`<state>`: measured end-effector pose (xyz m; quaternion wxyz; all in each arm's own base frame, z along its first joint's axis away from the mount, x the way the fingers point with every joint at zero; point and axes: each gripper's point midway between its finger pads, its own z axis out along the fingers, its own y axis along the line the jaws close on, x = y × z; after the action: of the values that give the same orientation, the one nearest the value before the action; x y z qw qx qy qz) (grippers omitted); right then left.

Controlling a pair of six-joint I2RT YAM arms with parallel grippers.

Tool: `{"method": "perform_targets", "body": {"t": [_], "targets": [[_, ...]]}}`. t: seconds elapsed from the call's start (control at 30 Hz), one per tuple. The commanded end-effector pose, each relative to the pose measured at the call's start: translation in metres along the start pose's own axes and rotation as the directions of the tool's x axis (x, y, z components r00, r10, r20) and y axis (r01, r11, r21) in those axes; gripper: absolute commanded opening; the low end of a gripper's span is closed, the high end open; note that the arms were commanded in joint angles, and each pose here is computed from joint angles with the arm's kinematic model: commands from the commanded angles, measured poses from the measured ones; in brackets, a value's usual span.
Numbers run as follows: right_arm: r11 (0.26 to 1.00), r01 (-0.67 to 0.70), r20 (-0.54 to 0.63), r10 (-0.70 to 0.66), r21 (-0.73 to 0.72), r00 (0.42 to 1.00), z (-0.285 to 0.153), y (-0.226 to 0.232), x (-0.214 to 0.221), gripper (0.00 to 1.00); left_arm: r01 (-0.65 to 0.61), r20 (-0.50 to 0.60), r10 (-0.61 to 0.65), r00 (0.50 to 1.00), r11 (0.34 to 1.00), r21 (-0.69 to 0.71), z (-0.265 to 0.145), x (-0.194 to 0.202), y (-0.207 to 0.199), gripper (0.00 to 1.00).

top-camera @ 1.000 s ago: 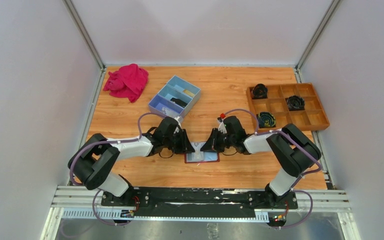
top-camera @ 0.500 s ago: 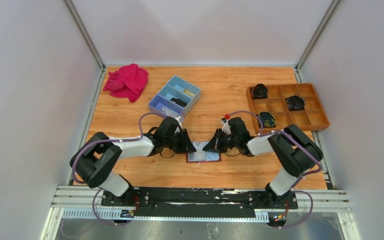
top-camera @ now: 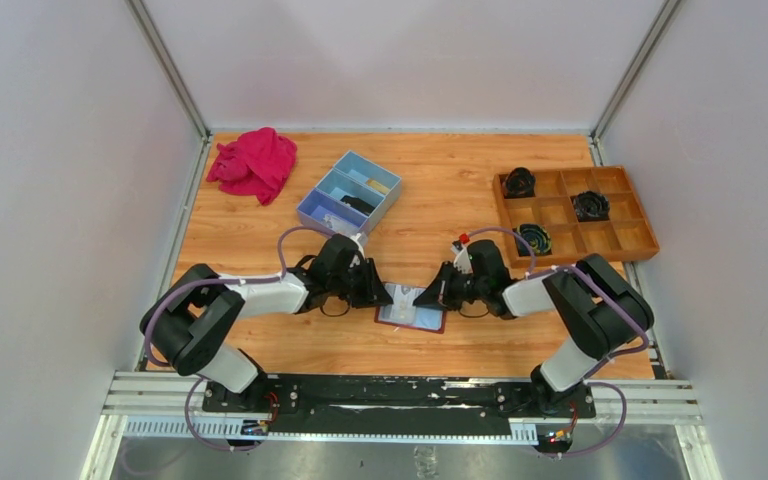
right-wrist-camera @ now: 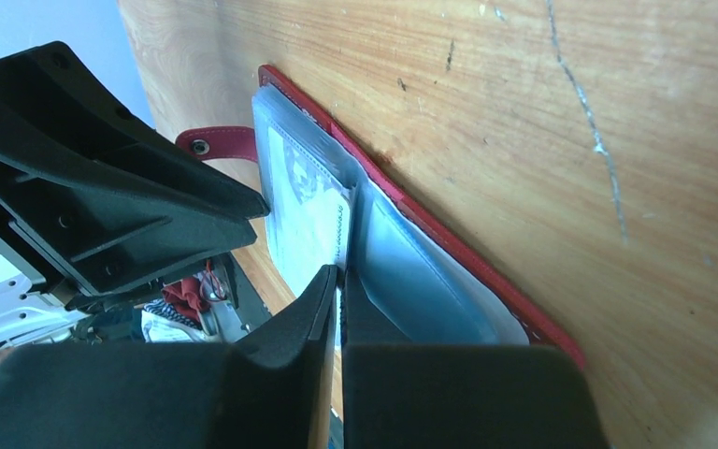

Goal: Take the credit cards out of the card holder
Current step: Remove the credit card from the card holder.

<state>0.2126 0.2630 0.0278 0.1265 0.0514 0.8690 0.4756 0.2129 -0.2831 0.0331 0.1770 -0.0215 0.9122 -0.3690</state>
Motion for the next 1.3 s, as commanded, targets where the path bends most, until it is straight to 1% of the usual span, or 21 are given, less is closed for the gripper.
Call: {"method": "perform_targets", "body": {"t": [0.0, 0.37, 0.53, 0.63, 0.8, 0.97, 1.27], "targets": [[0.999, -0.004, 0.013, 0.003, 0.037, 1.0, -0.008, -0.016, 0.002, 0.0, 0.016, -0.053, -0.022, 0.998, 0.993, -0.116, 0.003, 0.021, 0.034, 0.29], [0.998, 0.027, 0.056, -0.03, 0.062, 0.998, -0.019, -0.016, -0.005, 0.0, 0.016, -0.056, -0.023, 0.998, 0.992, -0.125, 0.003, 0.023, 0.038, 0.29], [0.998, 0.038, 0.048, -0.041, 0.055, 0.998, -0.02, -0.016, -0.007, 0.0, 0.012, -0.053, -0.018, 0.998, 0.994, -0.111, 0.001, 0.022, 0.034, 0.29], [0.997, 0.068, 0.035, -0.069, 0.035, 0.997, -0.018, -0.011, -0.009, 0.0, -0.01, -0.039, 0.008, 0.999, 0.998, -0.064, -0.003, 0.014, 0.018, 0.29], [0.99, 0.138, -0.029, -0.139, -0.039, 0.99, -0.008, 0.004, -0.015, 0.0, -0.074, 0.02, 0.073, 0.997, 0.997, 0.034, -0.014, -0.008, -0.018, 0.31], [0.984, 0.159, -0.074, -0.165, -0.08, 0.984, -0.001, 0.013, -0.021, 0.0, -0.103, 0.027, 0.101, 0.994, 0.992, 0.071, -0.012, -0.018, -0.034, 0.31], [0.988, 0.155, -0.103, -0.157, -0.028, 0.982, 0.001, 0.003, -0.02, 0.0, -0.105, -0.013, 0.105, 0.994, 0.994, 0.007, 0.012, -0.014, -0.013, 0.31]]}}
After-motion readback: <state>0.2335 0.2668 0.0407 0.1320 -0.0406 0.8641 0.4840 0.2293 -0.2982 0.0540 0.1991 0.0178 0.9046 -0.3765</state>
